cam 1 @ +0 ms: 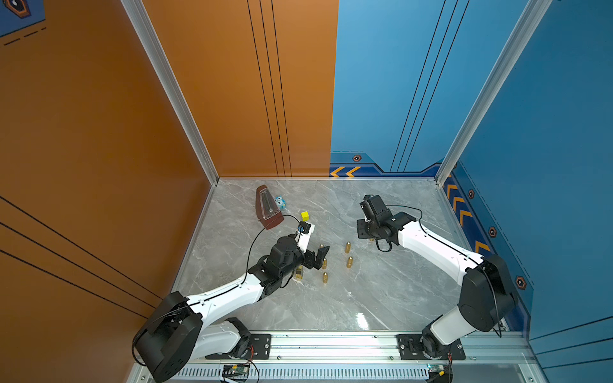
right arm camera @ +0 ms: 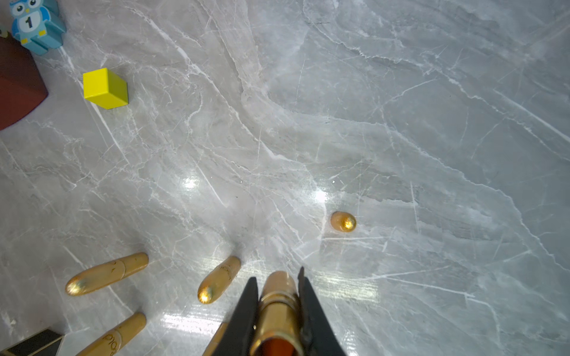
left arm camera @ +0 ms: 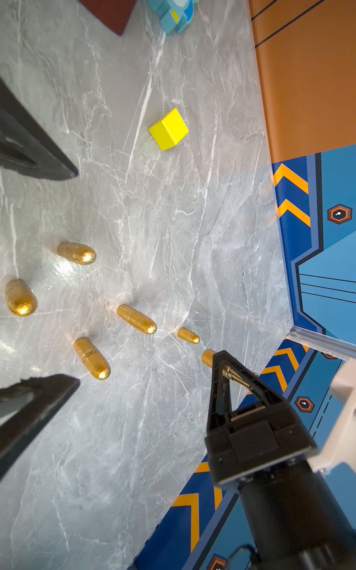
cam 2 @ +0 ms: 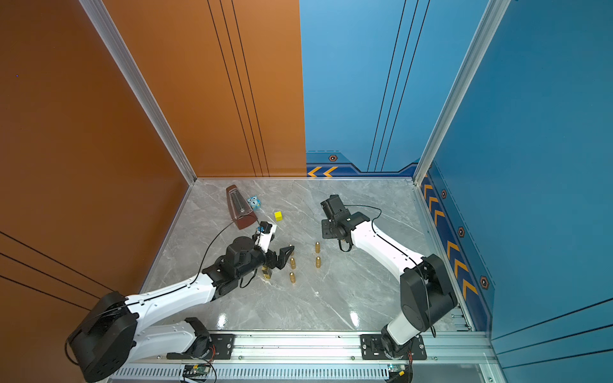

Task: Open the lipstick cap
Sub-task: Place the lipstick at the center of the board.

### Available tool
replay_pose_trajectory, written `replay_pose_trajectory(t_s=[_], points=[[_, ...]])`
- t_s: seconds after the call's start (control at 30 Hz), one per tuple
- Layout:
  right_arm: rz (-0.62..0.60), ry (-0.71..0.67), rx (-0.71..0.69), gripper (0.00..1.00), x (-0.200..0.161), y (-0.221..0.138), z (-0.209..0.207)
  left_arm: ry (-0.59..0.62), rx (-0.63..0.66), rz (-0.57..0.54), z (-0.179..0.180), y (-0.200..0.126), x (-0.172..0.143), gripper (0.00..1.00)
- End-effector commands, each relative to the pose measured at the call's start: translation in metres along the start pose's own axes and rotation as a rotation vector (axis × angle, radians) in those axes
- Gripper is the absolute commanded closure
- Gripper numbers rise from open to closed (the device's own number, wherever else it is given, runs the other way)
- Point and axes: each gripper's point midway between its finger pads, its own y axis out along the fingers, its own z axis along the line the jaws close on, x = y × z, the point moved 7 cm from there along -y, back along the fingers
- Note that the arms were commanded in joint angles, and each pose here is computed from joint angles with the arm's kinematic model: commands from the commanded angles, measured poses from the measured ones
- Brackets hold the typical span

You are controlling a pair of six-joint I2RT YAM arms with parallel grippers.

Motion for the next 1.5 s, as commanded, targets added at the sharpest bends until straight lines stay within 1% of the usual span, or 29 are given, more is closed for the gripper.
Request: replay_pose_trajectory(t_s=[0.0, 0.13, 0.3, 0.57, 1.03, 1.27, 1.47], points=[[-0.008, -0.006, -0.037, 0.8, -0.001, 0.022, -0.005, -0.021, 0.022, 0.01, 0.005, 0.004, -0.002, 0.01], [-0.01, 0.001, -0.069, 0.8, -0.004, 0.041, -0.01, -0.023, 0.005, 0.018, 0.003, 0.009, 0.001, 0.01], [-0.004, 0.019, -0.077, 0.8, -0.011, 0.061, -0.016, -0.026, -0.02, 0.027, -0.001, 0.015, 0.003, 0.02], [0.014, 0.029, -0.088, 0.8, -0.018, 0.082, -0.021, -0.024, -0.039, 0.035, -0.004, 0.021, 0.006, 0.01], [0.047, 0.027, -0.097, 0.8, -0.029, 0.097, -0.025, -0.017, -0.068, 0.043, -0.009, 0.026, 0.008, 0.01], [0.06, 0.021, -0.103, 0.8, -0.035, 0.099, -0.026, -0.014, -0.072, 0.041, -0.011, 0.025, 0.008, 0.01], [0.072, 0.009, -0.096, 0.77, -0.039, 0.1, -0.022, -0.013, -0.072, 0.042, -0.011, 0.026, 0.008, 0.01]])
